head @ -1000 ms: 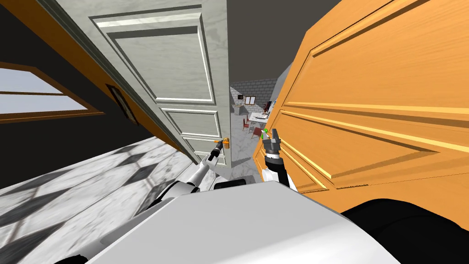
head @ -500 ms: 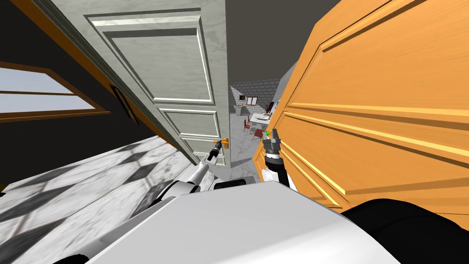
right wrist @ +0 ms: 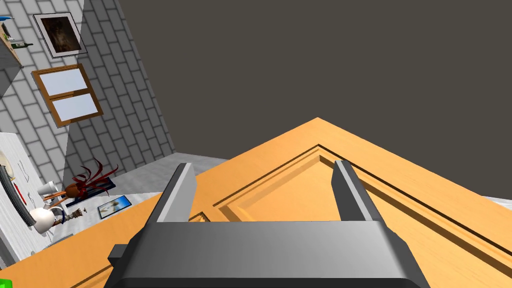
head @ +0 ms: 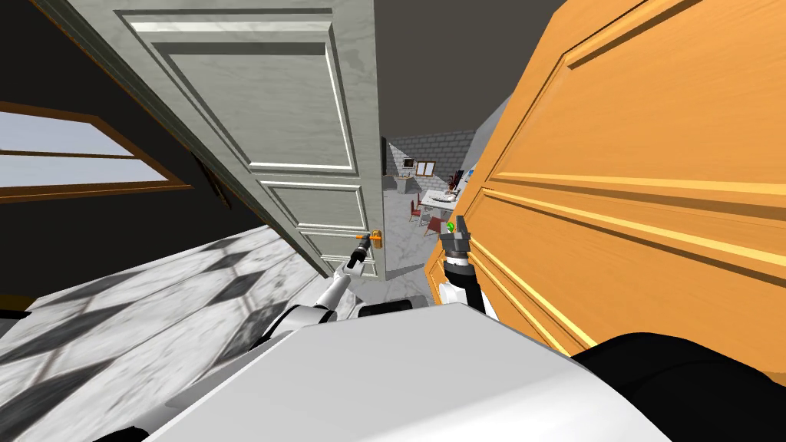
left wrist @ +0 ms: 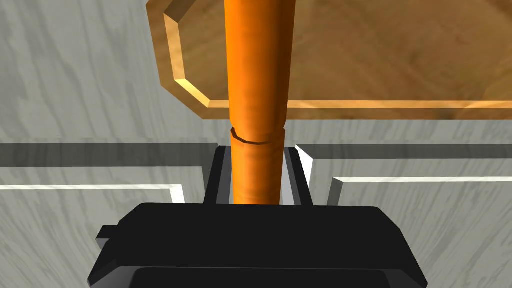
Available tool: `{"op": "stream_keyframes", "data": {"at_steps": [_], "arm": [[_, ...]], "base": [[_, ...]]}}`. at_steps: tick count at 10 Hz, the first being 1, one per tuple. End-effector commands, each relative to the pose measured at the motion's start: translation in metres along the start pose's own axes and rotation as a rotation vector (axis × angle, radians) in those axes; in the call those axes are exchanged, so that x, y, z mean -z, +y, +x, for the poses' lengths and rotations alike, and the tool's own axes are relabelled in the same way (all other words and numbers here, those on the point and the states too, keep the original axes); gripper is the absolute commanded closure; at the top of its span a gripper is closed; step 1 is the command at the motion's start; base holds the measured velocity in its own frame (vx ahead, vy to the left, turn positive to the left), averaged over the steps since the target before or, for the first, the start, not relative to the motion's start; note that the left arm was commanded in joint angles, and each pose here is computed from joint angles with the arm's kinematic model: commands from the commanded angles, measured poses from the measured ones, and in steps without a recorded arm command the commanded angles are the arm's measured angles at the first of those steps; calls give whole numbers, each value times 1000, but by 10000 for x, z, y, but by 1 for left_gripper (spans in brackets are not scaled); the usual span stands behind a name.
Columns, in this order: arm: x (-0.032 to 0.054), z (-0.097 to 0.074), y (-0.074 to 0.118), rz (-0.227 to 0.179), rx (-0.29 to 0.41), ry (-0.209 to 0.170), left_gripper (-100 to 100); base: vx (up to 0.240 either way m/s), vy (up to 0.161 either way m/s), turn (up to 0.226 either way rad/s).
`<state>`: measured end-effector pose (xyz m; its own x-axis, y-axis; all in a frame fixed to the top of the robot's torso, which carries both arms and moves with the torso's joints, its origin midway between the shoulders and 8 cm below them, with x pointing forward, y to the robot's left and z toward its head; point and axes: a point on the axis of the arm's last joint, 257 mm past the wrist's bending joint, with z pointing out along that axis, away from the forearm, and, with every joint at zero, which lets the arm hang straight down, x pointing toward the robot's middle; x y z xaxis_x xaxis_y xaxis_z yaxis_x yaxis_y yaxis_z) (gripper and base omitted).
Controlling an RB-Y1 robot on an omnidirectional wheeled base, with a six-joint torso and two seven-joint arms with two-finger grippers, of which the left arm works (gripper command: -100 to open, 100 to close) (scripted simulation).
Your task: Push the door open
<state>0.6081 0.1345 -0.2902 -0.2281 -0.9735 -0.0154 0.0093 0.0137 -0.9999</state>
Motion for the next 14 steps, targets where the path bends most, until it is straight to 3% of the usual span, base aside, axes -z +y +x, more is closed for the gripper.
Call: {"op": "stream_keyframes", "data": {"at_steps": [1, 5, 8, 11, 14], "arm": [[-22, -187, -46, 13, -9, -32, 100], [-20, -243, -43, 11, -9, -51, 100], [-8, -368, -21, 5, -3, -101, 100], [-6, -383, -17, 4, -2, -108, 100], [8, -441, 15, -4, 9, -145, 100]], "base": [[107, -106, 94], [69, -79, 39], [109, -126, 111], [85, -79, 28], [137, -114, 89]]}}
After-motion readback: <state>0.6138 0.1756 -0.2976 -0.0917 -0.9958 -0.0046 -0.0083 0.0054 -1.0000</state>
